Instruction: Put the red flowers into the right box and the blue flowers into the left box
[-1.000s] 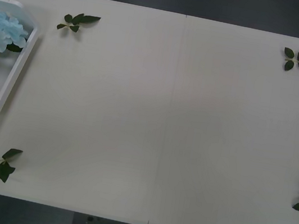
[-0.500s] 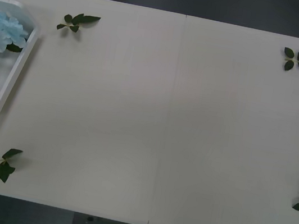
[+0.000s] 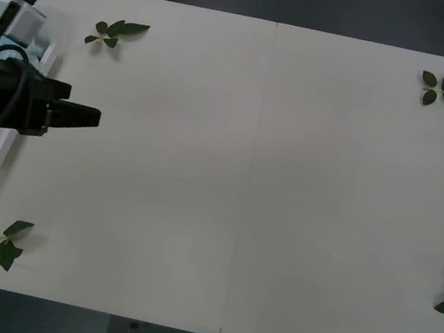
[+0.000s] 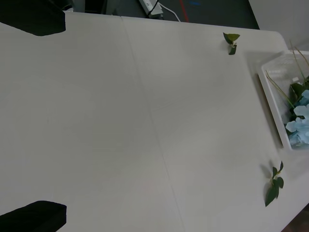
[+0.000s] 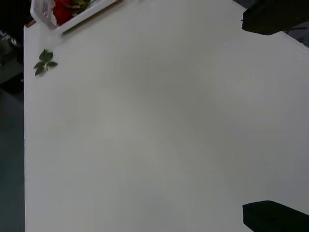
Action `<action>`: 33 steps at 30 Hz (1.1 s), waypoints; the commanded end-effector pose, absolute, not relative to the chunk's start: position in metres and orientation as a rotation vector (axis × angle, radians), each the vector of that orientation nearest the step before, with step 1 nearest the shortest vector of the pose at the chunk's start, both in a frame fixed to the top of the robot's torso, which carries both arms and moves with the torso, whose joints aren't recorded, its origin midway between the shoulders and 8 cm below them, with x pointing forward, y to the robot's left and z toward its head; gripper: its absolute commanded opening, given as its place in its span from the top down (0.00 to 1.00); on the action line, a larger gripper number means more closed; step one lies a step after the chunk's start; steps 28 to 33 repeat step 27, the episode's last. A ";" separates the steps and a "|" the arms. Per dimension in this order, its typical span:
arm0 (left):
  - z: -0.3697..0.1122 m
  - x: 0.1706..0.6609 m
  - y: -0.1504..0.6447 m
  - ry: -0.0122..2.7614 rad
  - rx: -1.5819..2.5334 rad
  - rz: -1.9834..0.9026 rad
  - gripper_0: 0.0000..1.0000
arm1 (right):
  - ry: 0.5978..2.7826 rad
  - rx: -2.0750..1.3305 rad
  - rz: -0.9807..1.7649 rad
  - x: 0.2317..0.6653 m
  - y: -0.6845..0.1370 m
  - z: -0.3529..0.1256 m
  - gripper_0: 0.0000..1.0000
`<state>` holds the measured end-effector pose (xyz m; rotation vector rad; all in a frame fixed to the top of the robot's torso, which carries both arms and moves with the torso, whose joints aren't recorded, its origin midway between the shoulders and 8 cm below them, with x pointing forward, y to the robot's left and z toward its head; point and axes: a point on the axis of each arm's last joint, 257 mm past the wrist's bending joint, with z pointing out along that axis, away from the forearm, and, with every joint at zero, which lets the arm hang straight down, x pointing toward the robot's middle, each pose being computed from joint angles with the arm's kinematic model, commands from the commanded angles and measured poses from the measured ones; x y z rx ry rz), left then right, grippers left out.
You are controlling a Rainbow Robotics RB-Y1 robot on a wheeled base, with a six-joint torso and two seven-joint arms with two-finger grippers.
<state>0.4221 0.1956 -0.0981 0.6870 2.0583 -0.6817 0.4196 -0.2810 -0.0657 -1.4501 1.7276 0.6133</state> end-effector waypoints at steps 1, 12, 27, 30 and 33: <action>-0.068 0.430 0.152 1.938 0.813 -0.681 0.00 | 1.667 -1.484 0.537 0.422 -0.285 -0.044 0.00; -0.071 0.446 0.136 1.905 0.872 -0.644 0.00 | 1.667 -1.484 0.537 0.422 -0.285 -0.044 0.00; -0.073 0.447 0.137 1.906 0.872 -0.643 0.00 | 1.667 -1.484 0.537 0.422 -0.285 -0.044 0.00; -0.073 0.447 0.137 1.906 0.872 -0.643 0.00 | 1.667 -1.484 0.537 0.422 -0.285 -0.044 0.00; -0.073 0.447 0.137 1.906 0.872 -0.643 0.00 | 1.667 -1.484 0.537 0.422 -0.285 -0.044 0.00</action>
